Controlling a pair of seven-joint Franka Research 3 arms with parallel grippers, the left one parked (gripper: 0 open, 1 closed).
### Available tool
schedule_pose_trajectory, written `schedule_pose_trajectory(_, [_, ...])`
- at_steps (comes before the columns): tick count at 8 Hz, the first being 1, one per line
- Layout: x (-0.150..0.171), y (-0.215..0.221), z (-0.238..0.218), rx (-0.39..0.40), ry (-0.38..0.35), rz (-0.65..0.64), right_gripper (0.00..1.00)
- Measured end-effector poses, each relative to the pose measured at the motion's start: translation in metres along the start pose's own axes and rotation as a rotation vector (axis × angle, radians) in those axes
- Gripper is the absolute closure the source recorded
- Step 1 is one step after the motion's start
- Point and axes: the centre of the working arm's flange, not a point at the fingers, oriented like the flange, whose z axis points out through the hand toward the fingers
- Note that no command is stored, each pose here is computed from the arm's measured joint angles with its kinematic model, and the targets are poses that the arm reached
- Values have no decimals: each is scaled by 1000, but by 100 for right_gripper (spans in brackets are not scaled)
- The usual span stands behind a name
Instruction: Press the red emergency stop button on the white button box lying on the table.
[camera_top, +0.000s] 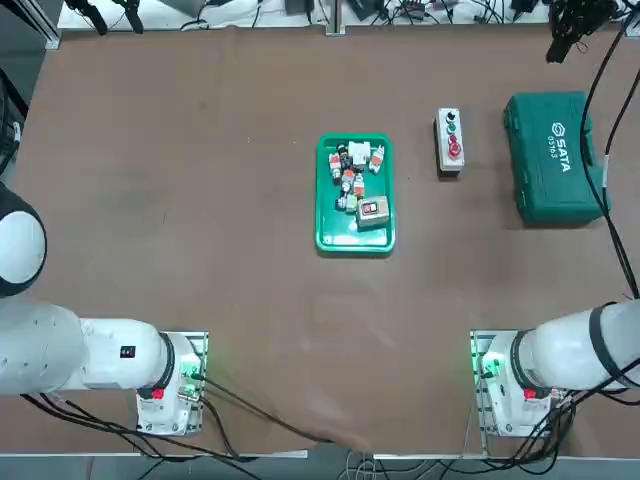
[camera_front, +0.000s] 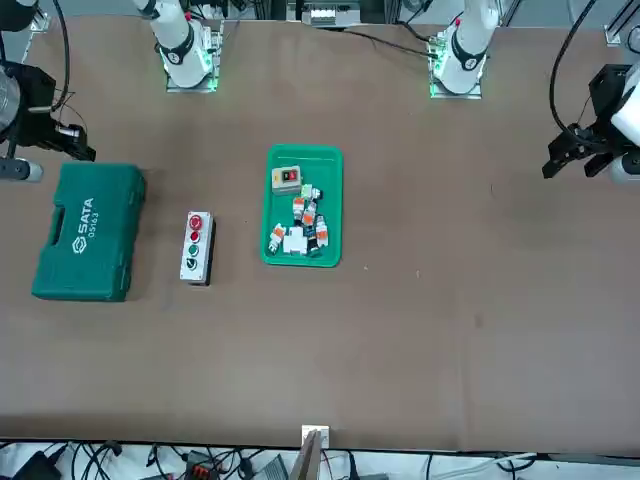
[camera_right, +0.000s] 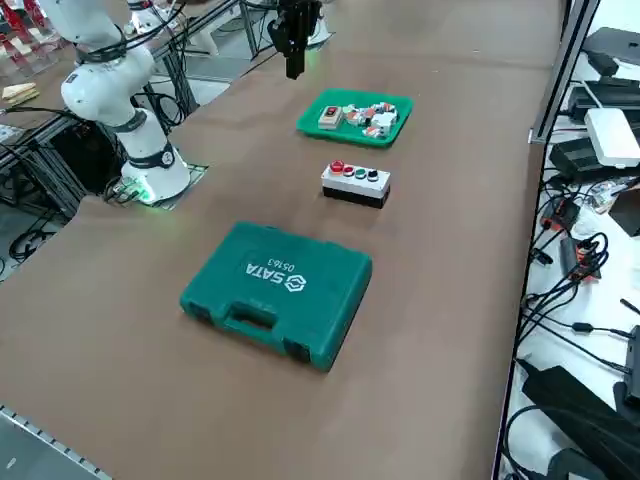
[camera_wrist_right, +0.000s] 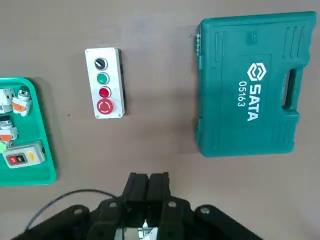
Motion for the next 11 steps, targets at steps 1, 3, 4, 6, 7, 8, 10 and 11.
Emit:
schedule_pose_trajectory(1, [0,-1,2,0,-7,4,98])
schedule_pose_trajectory(3, [2,-20,23,0,-54,-27,98])
schedule_pose_trajectory(4, [4,-43,46,-9,-77,-49,98])
schedule_pose_trajectory(6, [13,-80,105,-22,-57,-50,98])
schedule_pose_trajectory(7, [17,-92,137,-21,-26,-44,98])
schedule_pose_trajectory(8, [19,-99,168,-13,20,-38,98])
schedule_pose_trajectory(10, [12,-114,229,7,117,-10,98])
schedule_pose_trajectory(11, [6,-117,250,14,143,-10,98])
